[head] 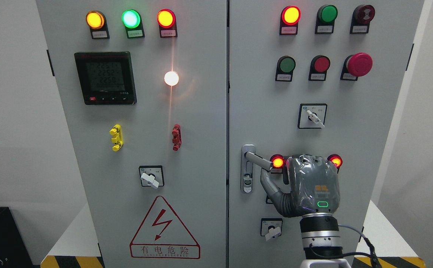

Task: Release door handle
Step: 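Open the right hand and release the turned latch lever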

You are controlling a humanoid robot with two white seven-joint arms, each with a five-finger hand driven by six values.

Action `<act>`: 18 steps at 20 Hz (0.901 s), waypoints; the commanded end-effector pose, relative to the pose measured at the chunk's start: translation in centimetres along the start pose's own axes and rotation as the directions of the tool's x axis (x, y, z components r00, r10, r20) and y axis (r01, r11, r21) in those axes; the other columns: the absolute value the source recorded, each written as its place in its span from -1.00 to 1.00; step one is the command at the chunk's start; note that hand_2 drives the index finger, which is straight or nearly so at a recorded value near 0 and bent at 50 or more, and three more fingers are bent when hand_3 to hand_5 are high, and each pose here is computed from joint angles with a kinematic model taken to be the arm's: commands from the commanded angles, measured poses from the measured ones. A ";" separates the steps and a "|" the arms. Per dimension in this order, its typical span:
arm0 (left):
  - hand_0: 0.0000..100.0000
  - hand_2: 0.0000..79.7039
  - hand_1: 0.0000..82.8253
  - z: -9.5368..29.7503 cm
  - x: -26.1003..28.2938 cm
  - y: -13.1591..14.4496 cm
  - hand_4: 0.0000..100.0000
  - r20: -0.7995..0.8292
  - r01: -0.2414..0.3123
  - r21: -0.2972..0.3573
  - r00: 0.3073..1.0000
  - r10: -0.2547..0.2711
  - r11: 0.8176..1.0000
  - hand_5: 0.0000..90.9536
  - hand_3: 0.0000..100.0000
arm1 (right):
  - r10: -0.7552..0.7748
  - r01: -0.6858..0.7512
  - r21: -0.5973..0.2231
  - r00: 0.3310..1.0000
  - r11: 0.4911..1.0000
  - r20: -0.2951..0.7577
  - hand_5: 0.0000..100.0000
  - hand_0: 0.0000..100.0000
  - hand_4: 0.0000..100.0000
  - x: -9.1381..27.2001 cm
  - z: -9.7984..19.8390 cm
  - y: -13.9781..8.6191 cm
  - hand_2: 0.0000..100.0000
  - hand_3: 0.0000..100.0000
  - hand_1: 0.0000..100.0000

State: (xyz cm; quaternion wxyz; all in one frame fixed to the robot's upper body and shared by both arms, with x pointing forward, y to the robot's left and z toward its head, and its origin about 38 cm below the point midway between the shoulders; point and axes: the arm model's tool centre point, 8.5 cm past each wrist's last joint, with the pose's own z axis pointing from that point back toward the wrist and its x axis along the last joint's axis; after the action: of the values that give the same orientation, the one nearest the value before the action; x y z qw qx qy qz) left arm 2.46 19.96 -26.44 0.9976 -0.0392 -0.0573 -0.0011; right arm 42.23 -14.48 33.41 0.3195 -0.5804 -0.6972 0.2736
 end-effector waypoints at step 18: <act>-0.76 -1.00 0.34 0.1 -1.2 0.0 -1.00 -0.020 -0.003 0.000 1.000 0.003 1.000 -1.00 -1.00 | -0.008 0.008 -0.019 1.000 1.000 -0.002 0.90 -0.05 0.88 -0.1 0.2 -0.6 0.79 1.00 -0.44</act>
State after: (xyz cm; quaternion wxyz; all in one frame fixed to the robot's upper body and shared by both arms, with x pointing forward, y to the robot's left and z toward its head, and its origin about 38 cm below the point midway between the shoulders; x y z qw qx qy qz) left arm 2.46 19.96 -26.44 0.9976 -0.0392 -0.0574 -0.0012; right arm 42.06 -14.61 33.63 0.3178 -0.5810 -0.6996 0.2682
